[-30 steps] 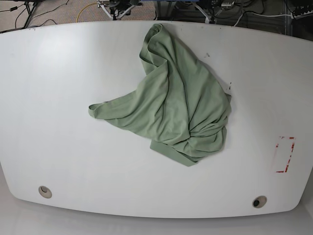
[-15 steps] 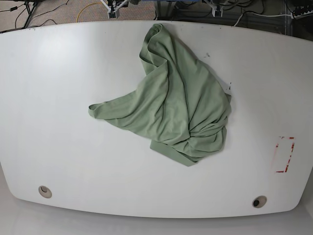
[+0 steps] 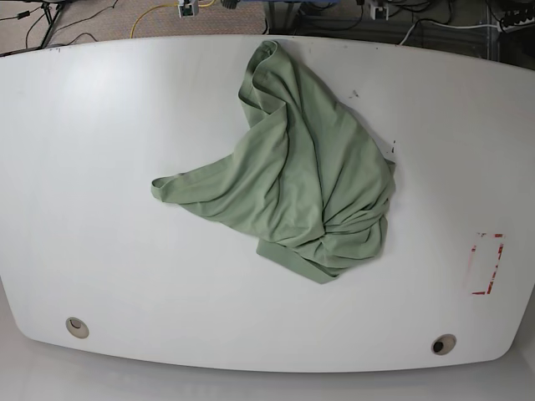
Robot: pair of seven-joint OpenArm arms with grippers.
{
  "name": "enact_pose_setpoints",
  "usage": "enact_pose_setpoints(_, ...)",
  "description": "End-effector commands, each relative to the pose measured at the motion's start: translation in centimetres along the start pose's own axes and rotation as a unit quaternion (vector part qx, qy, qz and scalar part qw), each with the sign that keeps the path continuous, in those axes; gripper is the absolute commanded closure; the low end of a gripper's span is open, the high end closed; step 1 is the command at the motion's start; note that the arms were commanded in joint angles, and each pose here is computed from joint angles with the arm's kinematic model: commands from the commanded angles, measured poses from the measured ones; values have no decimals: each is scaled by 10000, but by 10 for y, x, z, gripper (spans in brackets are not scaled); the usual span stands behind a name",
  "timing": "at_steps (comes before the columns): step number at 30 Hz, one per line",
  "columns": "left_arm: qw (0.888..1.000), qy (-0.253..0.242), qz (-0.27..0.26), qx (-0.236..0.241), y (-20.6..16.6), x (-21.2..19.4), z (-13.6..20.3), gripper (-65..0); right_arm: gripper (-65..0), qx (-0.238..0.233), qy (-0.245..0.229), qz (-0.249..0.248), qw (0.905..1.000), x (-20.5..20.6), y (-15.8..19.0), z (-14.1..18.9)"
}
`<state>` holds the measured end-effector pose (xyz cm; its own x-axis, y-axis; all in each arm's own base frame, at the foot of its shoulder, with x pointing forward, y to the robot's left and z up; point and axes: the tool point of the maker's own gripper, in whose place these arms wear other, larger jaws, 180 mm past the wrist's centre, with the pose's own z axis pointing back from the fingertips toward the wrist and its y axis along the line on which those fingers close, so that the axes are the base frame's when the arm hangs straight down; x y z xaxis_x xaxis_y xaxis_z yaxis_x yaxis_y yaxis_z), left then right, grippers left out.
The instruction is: Layout the t-shirt on the table in an organized manner, then fold the t-shirt properly
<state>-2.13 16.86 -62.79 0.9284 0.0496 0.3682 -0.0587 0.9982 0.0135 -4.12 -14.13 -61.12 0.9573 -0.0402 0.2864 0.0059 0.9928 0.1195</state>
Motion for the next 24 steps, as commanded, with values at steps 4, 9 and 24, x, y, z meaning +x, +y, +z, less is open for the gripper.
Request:
enact_pose_setpoints(4,9995,-288,-105,60,9,2,18,-176,-57,-23,-100,31,9999,-8,0,18)
enact_pose_setpoints(9,9988,-447,-189,78,13,0,37,-175,-55,-49,-219,92,9997,-9,2,32)
enact_pose_setpoints(24,9939,-911,-267,566,54,6,106,-175,-55,-41,-503,371,9980,-12,15,92)
